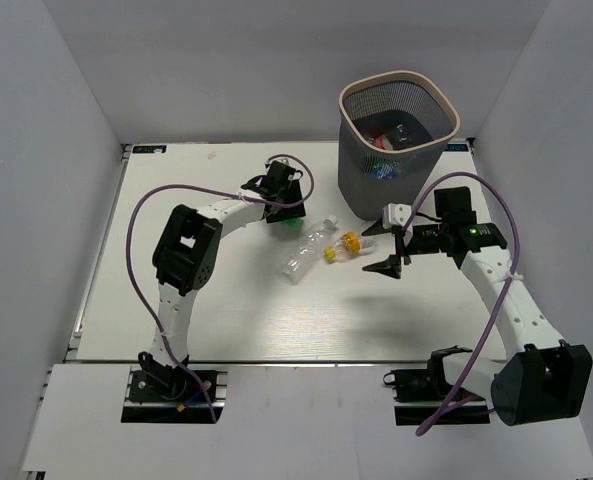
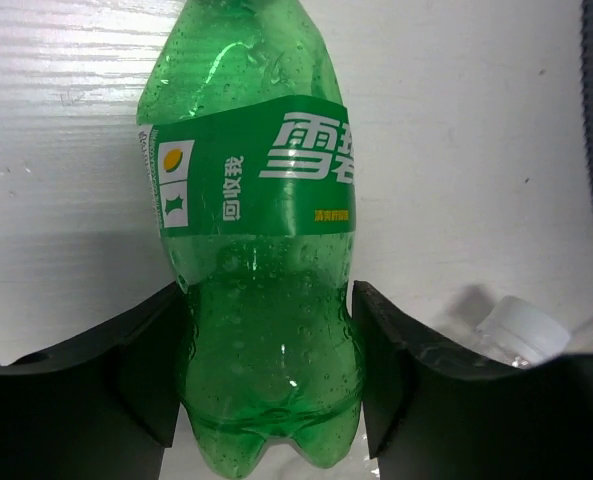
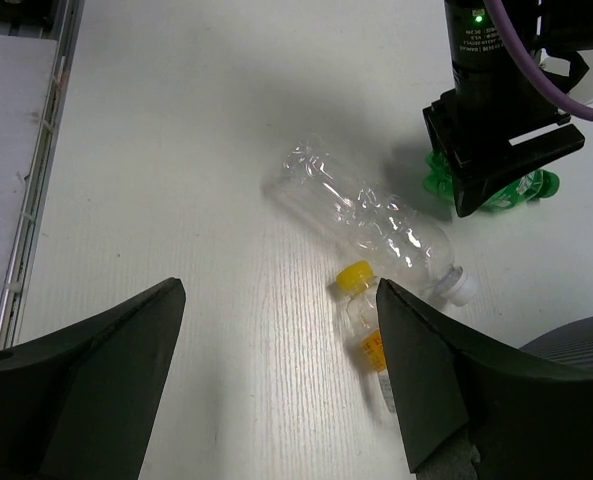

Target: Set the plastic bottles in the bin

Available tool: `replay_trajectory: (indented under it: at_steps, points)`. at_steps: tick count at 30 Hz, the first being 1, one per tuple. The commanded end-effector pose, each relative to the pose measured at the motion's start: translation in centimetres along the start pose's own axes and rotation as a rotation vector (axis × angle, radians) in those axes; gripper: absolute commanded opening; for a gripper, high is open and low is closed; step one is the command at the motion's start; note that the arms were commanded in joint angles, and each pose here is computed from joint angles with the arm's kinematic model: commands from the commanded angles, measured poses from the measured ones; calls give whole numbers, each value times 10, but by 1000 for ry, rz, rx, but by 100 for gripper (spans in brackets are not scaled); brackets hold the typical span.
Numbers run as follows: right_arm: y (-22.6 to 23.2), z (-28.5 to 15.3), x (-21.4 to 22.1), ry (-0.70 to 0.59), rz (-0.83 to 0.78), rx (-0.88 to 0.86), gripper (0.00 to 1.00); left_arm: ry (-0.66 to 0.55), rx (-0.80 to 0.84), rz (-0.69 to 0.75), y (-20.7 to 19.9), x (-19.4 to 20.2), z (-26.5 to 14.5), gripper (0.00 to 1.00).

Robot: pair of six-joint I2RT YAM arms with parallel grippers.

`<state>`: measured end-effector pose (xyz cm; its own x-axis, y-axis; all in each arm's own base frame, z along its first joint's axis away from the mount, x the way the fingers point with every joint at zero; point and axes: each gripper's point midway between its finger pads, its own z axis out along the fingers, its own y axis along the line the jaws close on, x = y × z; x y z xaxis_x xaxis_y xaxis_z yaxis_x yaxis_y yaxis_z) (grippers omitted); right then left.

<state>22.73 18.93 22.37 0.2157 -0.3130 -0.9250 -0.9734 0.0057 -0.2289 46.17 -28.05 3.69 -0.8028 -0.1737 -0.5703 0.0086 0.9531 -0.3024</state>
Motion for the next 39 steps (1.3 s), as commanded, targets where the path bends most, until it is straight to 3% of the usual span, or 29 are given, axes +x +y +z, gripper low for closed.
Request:
replay_trajectory:
  at_steps: [1, 3, 6, 8, 9, 10, 13, 14, 16, 22, 26, 27, 28, 29, 30, 34, 35, 36, 39]
  points:
    - [0, 2, 0, -18, 1, -7, 83, -3, 1, 13, -2, -5, -15, 62]
    - [0, 2, 3, -9, 0, -8, 83, -18, 12, 12, -6, -11, -21, 43]
    - [5, 3, 10, 14, -3, -25, 76, -90, 59, 13, -20, -38, -50, 32]
    - [8, 3, 16, 30, -11, -39, 64, -182, 95, 11, -31, -67, -85, 26]
    - [13, 2, 21, 43, 16, -53, 57, -227, 112, 5, -38, -83, -100, 24]
    - [17, 4, 26, 49, 14, -74, 38, -287, 140, -3, -49, -106, -123, 23]
    - [25, 7, 34, 53, 75, -116, 14, -463, 255, -24, -82, -159, -192, 16]
    - [27, 8, 36, 56, 89, -133, 1, -502, 291, -28, -89, -170, -208, 14]
    - [26, 11, 45, 79, 115, -148, 0, -585, 379, -32, -108, -194, -245, 13]
    - [27, 15, 62, 179, 60, -133, 0, -728, 740, 82, -171, -219, -309, 12]
    - [26, 20, 68, 202, 56, -115, 2, -682, 1002, 160, -219, -217, -317, 12]
    - [27, 22, 67, 202, 55, -119, 4, -722, 1079, 178, -232, -229, -343, 14]
    - [27, 22, 68, 207, 60, -117, 4, -661, 1102, 178, -246, -222, -310, 15]
    - [28, 24, 69, 212, 63, -119, 4, -642, 1139, 193, -253, -222, -309, 16]
    - [29, 24, 68, 214, 64, -121, 4, -688, 1199, 211, -267, -231, -336, 19]
    - [34, 24, 70, 219, 72, -116, 7, -655, 1233, 159, -277, -225, -305, 34]
    - [37, 24, 71, 222, 79, -120, 7, -666, 1218, 143, -275, -227, -298, 40]
    - [39, 24, 72, 226, 81, -121, 9, -672, 1217, 129, -274, -228, -301, 55]
    - [43, 24, 74, 237, 84, -123, 25, -659, 1227, 124, -279, -225, -297, 72]
